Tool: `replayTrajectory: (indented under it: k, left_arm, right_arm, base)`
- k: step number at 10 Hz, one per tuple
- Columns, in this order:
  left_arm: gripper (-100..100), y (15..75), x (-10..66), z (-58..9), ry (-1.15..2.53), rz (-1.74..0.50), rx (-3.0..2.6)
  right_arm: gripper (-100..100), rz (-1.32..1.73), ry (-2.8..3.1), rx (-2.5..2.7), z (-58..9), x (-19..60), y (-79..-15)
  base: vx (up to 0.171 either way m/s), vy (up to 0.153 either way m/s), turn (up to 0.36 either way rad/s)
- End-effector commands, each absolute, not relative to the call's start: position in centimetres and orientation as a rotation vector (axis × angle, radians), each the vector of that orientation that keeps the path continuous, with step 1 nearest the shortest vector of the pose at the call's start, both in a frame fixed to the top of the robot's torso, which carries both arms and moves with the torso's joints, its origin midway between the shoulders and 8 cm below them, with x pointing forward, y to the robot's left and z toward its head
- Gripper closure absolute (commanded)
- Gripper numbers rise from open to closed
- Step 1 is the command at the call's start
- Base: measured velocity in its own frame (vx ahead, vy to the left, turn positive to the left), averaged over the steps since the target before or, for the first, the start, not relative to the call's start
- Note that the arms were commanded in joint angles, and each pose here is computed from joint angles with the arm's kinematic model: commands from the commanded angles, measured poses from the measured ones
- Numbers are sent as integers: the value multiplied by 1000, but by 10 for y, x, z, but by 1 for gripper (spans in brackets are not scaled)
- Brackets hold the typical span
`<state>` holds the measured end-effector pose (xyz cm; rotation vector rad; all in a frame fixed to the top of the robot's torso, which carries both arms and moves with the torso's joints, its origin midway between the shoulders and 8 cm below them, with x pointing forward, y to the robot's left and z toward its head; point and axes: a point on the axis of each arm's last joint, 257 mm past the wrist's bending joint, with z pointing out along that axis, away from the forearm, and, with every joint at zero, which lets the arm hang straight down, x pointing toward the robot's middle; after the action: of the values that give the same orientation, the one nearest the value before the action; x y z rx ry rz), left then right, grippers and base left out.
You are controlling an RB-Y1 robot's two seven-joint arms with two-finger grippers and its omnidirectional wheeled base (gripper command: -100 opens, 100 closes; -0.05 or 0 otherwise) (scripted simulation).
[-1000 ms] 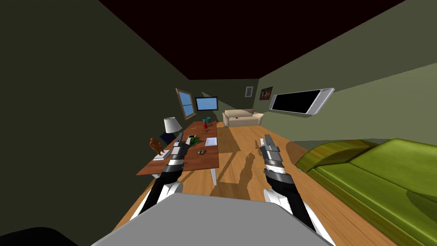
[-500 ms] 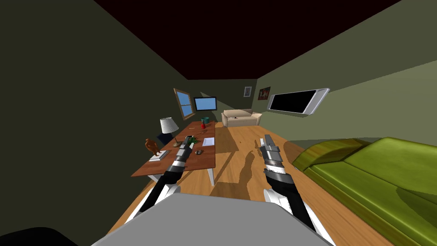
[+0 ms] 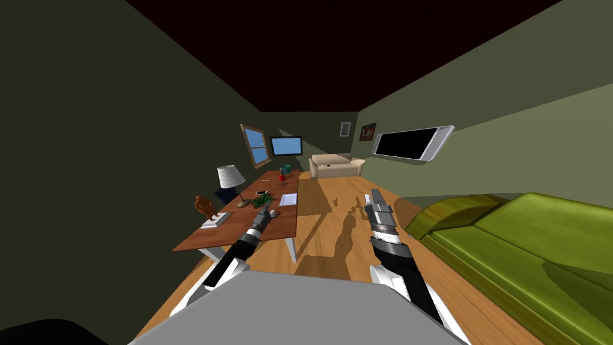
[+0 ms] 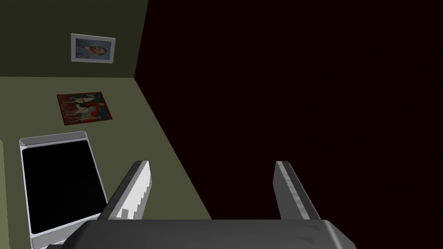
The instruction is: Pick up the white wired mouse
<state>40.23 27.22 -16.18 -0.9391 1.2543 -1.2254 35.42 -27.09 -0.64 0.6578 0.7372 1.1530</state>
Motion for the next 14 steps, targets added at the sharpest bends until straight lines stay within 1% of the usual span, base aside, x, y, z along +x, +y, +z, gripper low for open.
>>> replayTrajectory:
  k: [1, 2, 4, 5, 7, 8, 9, 10, 12, 13, 14]
  left_arm:
    - [-100, 278, 396, -206, 1369, -1173, -1004]
    - [-100, 279, 396, -207, 1380, -1168, -995]
    - [-100, 294, 387, -259, 1509, -1098, -1081]
    - [-100, 296, 386, -260, 1524, -1088, -1069]
    - [-100, 318, 370, -311, 1646, -1003, -1164]
    - [-100, 321, 370, -311, 1660, -991, -1151]
    - [-100, 333, 359, -336, 1716, -944, -1203]
    - [-100, 335, 359, -335, 1723, -938, -1195]
    - [-100, 361, 335, -374, 1822, -845, -1289]
    - [-100, 368, 332, -378, 1835, -822, -1286]
    - [-100, 386, 317, -396, 1883, -760, -1333]
  right_arm:
    - [0, 1153, 737, 658, -6, 354, -271]
    - [0, 1153, 737, 658, -6, 354, -271]
    - [0, 1153, 737, 658, -6, 354, -271]
    - [0, 1153, 737, 658, -6, 354, -271]
    - [0, 1153, 737, 658, -6, 354, -271]
    - [0, 1153, 737, 658, -6, 354, -271]
    - [0, 1153, 737, 658, -6, 354, -271]
    - [0, 1153, 737, 658, -6, 354, -271]
    - [0, 1153, 737, 658, -6, 354, -271]
    - [0, 1153, 737, 658, -6, 354, -271]
    - [0, 1153, 737, 658, -6, 354, -271]
  base:
    - [36, -153, -41]
    - [40, -97, -8]
    - [52, -98, -36]
    - [60, -82, -10]
    - [68, -112, -35]
    - [59, -93, -5]
    - [80, -66, -31]
    - [60, -48, -10]
    - [105, -80, -34]
    - [88, -84, -1]
    - [90, -65, -23]
